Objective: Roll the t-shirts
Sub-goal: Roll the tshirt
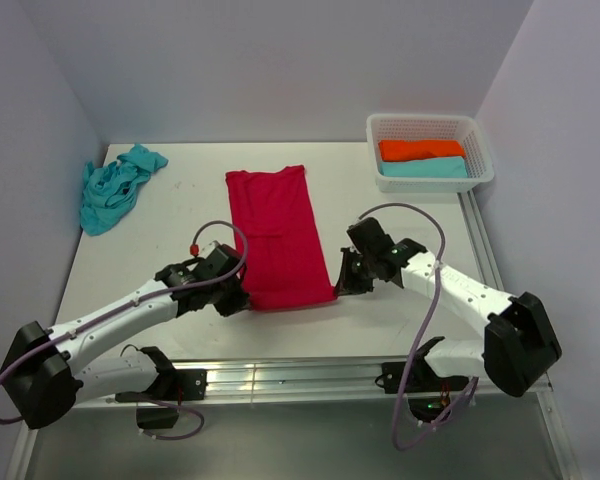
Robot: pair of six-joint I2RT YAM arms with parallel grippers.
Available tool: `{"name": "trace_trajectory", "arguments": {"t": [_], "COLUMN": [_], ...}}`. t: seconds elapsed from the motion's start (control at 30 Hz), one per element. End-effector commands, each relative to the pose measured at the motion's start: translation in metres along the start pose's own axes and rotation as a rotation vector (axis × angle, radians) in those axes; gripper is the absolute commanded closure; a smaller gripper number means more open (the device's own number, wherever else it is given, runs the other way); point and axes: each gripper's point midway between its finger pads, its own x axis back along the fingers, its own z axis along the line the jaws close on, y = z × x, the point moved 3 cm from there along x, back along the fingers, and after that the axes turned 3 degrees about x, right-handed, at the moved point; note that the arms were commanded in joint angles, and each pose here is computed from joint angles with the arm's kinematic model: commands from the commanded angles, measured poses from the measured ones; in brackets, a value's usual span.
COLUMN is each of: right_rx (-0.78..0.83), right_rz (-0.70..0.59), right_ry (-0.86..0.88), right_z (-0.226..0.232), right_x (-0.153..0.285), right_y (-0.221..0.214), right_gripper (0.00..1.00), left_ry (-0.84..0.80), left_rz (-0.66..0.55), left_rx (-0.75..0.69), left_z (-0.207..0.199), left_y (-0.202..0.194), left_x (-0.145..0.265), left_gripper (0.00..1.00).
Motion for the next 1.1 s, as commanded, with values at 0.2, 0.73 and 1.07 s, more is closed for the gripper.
{"name": "trace_trajectory", "arguments": {"t": [0.2, 0.73, 1.07], "right_rx": [0.016, -0.008, -0.038], "right_rz": [0.017, 0.035, 0.043], "right_ry": [-0.025, -0.039, -0.059], "right_z": [0.011, 0.026, 0.026], "right_x": [0.002, -0.025, -0.042], "right_y": [0.045, 0.091, 0.114], "right_gripper": [1.00, 1.00, 0.96], "left_ry": [0.016, 0.033, 0.012], "left_rz": [0.055, 0.104, 0.122], "left_rx": [-0.018, 0.000, 0.011], "left_z": [-0.006, -0.012, -0.019], "left_y": [0.025, 0.081, 0.104], "left_x": [-0.006, -0.037, -0.050], "left_gripper": [1.00, 1.00, 0.98]}}
